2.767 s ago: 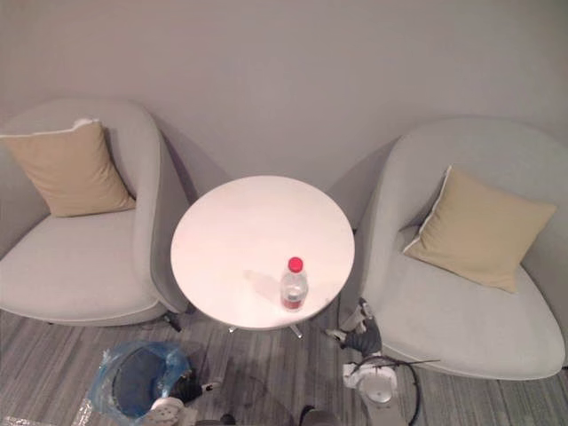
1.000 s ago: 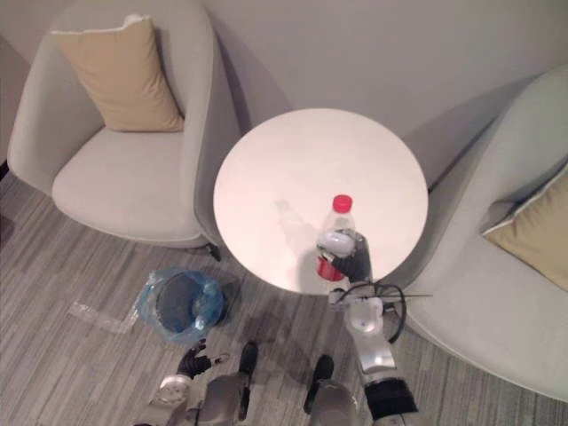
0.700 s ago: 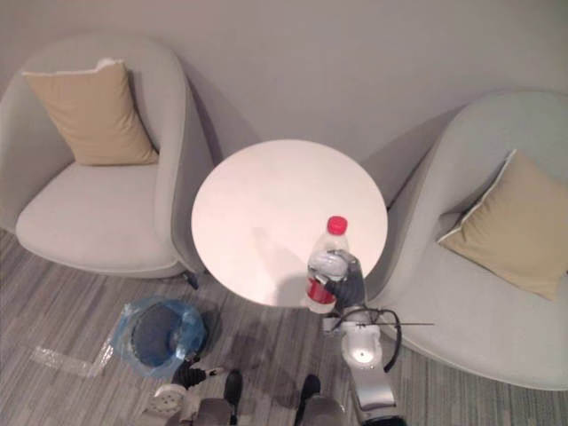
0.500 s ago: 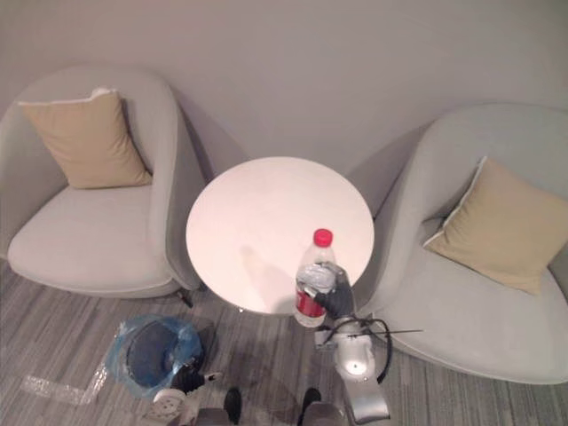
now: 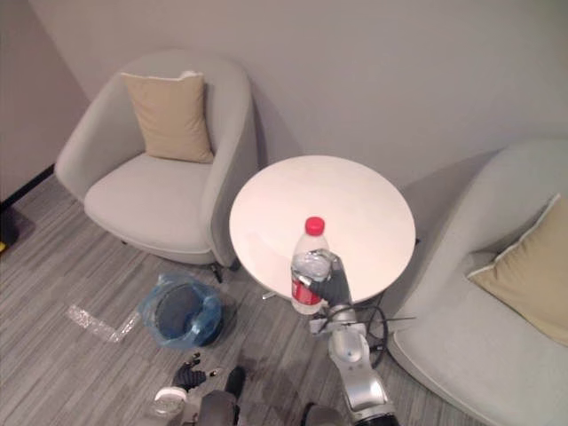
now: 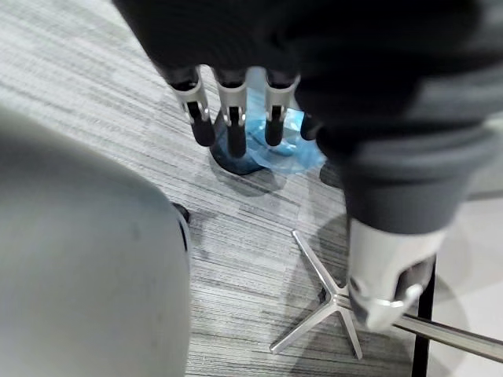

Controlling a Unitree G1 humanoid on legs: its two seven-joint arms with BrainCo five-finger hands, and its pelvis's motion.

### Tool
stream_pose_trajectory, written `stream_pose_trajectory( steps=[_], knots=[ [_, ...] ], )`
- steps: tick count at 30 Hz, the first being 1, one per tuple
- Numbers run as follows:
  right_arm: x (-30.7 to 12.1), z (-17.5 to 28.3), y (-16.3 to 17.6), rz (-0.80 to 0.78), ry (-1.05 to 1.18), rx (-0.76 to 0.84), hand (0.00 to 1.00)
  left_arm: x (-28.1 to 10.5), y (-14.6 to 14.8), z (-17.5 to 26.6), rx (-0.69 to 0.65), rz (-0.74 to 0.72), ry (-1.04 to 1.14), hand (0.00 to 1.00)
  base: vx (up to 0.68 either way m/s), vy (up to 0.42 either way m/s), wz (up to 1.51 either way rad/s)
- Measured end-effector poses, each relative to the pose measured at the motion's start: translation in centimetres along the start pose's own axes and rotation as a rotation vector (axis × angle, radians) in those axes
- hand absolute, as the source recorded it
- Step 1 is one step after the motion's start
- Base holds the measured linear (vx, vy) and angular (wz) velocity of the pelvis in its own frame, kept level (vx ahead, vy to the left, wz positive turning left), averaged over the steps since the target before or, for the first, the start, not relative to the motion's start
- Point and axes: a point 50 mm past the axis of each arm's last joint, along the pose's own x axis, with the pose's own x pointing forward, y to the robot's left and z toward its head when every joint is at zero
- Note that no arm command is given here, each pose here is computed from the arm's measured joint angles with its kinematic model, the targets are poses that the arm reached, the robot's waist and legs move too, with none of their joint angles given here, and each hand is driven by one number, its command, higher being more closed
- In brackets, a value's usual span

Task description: Gather rubbish on tea table into small bin, then transfer packed bag to large trash can.

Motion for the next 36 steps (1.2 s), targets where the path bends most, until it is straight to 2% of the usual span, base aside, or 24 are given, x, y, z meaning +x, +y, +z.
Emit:
stream_pose_trajectory(
  steps=[9,13,30,36],
  knots=[
    [0.2,-0.8,-2.8,-0.143,0.041,-0.008,1.0,-0.2,-2.4,0.3,0.154,-0.102,-0.024,0.0,-0.07,0.095,1.0],
    [-0.2,-1.8,-1.3,-0.147,0.108,0.059,1.0,-0.1,-1.2,0.2,0.209,-0.086,-0.023,0.0,0.01,0.208,0.55],
    [-0.7,-3.6,0.2,-0.043,0.183,0.025,1.0,0.0,0.4,-0.8,0.164,-0.01,0.025,0.0,0.11,0.061,0.25],
    [-1.7,-4.8,-0.4,-0.02,0.233,-0.015,1.0,-0.1,-0.5,-1.1,0.144,-0.03,0.044,0.0,0.32,-0.097,0.7]
  ],
)
